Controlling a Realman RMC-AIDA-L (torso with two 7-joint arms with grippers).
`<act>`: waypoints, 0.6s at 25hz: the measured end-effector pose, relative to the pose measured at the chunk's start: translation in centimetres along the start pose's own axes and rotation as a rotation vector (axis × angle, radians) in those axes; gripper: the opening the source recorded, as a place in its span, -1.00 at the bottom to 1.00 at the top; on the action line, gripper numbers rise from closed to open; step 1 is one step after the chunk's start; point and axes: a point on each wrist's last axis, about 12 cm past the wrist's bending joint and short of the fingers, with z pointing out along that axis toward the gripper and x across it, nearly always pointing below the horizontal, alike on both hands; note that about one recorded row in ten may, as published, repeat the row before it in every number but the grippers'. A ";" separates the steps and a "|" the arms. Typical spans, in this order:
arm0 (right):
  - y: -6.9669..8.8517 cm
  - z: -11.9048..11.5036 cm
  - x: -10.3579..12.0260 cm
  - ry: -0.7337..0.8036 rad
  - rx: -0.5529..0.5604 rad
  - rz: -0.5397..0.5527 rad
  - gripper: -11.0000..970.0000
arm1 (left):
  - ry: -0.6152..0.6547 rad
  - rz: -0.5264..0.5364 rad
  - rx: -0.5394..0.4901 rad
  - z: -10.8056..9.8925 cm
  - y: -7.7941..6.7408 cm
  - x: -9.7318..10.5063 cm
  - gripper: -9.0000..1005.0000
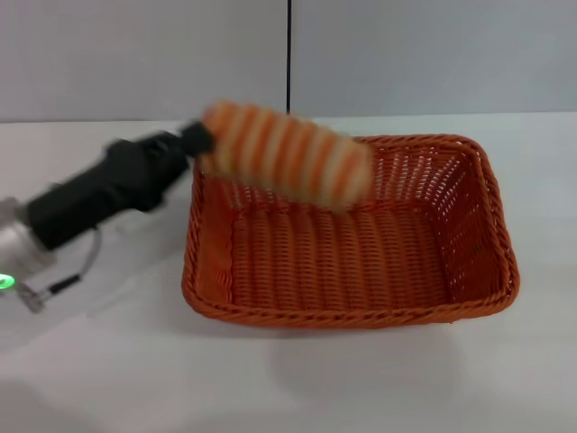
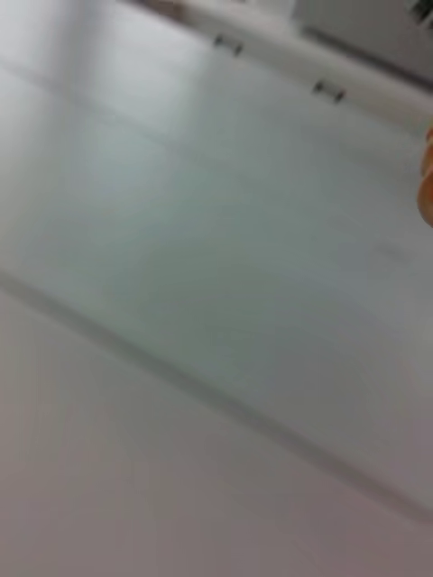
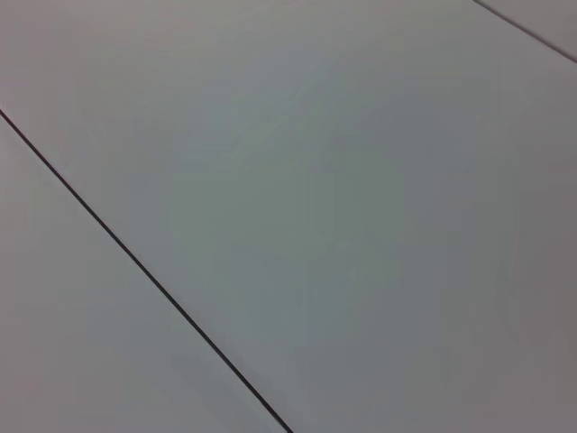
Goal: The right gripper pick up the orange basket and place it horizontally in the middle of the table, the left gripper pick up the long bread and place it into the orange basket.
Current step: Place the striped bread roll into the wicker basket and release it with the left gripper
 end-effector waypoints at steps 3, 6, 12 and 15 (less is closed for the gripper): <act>0.0 0.0 0.0 0.002 0.000 0.001 -0.11 | 0.041 0.001 0.041 1.3 -0.3 0.6 -0.81; 0.0 0.1 0.1 0.003 -0.003 0.003 -0.11 | 0.080 0.001 0.069 2.0 -0.5 0.9 -0.78; 0.0 0.2 0.1 0.004 -0.004 0.005 -0.11 | 0.134 -0.002 0.103 2.6 -0.7 1.4 -0.64; 0.0 0.3 0.1 0.004 -0.005 0.005 -0.11 | 0.128 -0.005 0.102 2.5 -0.7 1.3 -0.56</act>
